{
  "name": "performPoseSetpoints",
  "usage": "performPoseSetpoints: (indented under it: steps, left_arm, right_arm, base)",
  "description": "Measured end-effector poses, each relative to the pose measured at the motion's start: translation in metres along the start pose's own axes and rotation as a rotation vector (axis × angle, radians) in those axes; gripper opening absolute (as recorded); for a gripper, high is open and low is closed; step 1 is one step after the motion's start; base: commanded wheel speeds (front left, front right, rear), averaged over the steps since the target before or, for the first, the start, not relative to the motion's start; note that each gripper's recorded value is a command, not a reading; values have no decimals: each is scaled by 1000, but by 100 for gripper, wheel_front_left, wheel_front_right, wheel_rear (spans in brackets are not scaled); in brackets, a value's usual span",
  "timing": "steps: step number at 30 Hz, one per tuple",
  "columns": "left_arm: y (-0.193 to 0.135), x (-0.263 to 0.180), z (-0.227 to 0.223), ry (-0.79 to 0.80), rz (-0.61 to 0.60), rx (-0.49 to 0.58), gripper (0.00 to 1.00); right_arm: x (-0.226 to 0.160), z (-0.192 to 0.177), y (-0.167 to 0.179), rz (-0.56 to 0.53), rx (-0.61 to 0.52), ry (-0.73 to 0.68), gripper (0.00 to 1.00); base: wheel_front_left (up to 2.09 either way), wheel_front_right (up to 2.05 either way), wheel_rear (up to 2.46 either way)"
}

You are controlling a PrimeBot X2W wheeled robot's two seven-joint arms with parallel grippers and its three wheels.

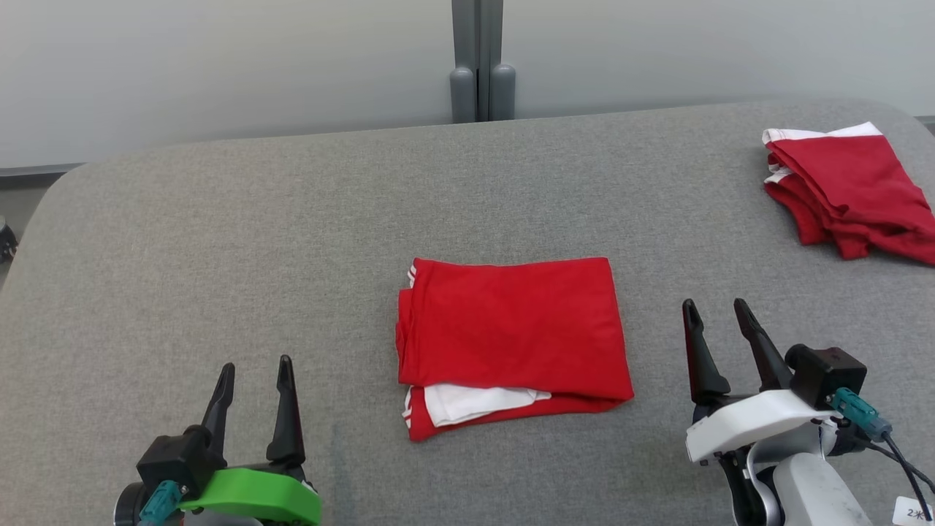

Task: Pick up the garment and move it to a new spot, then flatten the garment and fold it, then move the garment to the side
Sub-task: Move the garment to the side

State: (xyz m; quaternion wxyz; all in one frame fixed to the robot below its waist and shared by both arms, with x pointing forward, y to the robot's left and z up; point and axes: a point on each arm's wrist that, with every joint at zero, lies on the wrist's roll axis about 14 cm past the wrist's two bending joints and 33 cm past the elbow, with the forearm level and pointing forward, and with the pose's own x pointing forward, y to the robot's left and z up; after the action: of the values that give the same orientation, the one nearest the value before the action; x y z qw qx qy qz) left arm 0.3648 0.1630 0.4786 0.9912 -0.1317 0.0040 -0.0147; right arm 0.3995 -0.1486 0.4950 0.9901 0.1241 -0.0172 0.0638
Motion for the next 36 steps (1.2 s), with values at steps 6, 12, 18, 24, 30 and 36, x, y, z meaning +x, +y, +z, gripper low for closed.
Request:
performPoseSetpoints:
  steps: [6, 12, 18, 24, 30, 36]
  left_arm:
    - [1, 1, -2, 5, 5, -1, 100]
    - [6, 1, -1, 3, 33, -15, 100]
    - [11, 1, 2, -9, 57, -23, 100]
    - [20, -1, 1, -3, 93, -25, 100]
    - [34, -4, -2, 9, 142, -17, 100]
    - [36, -2, -6, 22, 148, -8, 100]
  right_arm:
    - [10, -16, -4, -12, 22, 93, 100]
    - [29, -41, 0, 23, -8, 302, 100]
    - [43, -61, 7, 80, -42, 466, 100]
    - [45, -97, 22, 131, -17, 638, 100]
    - [47, -124, 31, 161, 8, 741, 100]
    - [53, -125, 35, 176, 16, 725, 0]
  base:
    - [0, 0, 0]
    - [0, 0, 0]
    - [0, 0, 0]
    - [0, 0, 0]
    - [0, 0, 0]
    - [0, 0, 0]
